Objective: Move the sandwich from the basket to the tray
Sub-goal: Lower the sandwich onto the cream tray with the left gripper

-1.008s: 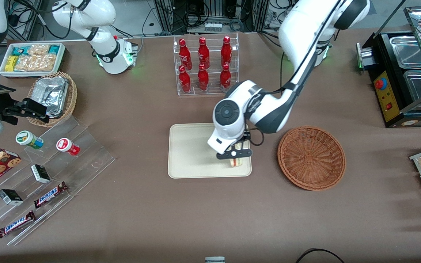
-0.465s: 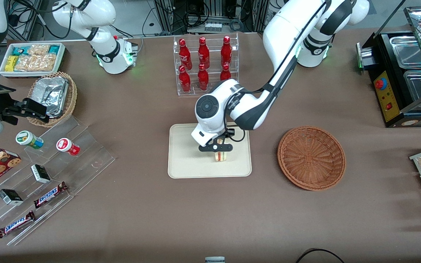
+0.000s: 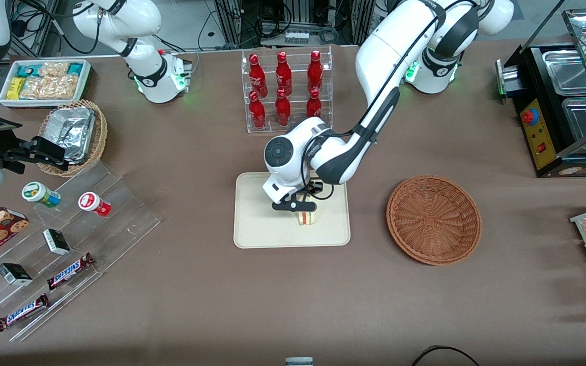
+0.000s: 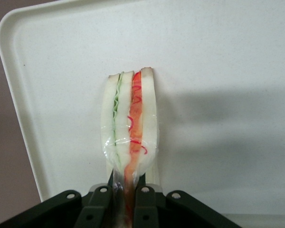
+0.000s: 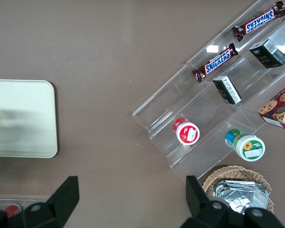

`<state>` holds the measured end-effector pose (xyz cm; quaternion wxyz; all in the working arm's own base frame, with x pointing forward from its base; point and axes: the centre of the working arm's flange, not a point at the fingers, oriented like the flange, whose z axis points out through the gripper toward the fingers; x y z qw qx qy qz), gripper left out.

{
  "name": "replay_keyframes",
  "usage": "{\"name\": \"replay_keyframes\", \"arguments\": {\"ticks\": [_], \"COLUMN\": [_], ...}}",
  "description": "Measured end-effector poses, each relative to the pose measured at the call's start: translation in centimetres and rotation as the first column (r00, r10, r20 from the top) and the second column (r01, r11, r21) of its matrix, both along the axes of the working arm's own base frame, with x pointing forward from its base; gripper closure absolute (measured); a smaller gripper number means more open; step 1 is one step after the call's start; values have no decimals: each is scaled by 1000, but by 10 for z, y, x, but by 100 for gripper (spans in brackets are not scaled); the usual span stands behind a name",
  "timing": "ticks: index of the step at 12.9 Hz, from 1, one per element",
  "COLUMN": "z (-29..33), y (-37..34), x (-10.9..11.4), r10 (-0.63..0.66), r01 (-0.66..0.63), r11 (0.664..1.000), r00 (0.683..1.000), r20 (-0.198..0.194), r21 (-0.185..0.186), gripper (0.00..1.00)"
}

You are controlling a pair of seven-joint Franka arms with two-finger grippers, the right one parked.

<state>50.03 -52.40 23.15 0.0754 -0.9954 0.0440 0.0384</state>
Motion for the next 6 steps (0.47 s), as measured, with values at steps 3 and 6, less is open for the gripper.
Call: {"name": "replay_keyframes", "arguments": {"ticks": [3, 6], "z": [1, 16], "y": [1, 2], "x": [2, 12], "r10": [8, 23], "r01": [-8, -22], "r11": [1000, 1000], "r00": [1000, 999], "r20": [4, 27], "r21": [0, -12], "gripper": [79, 50]}}
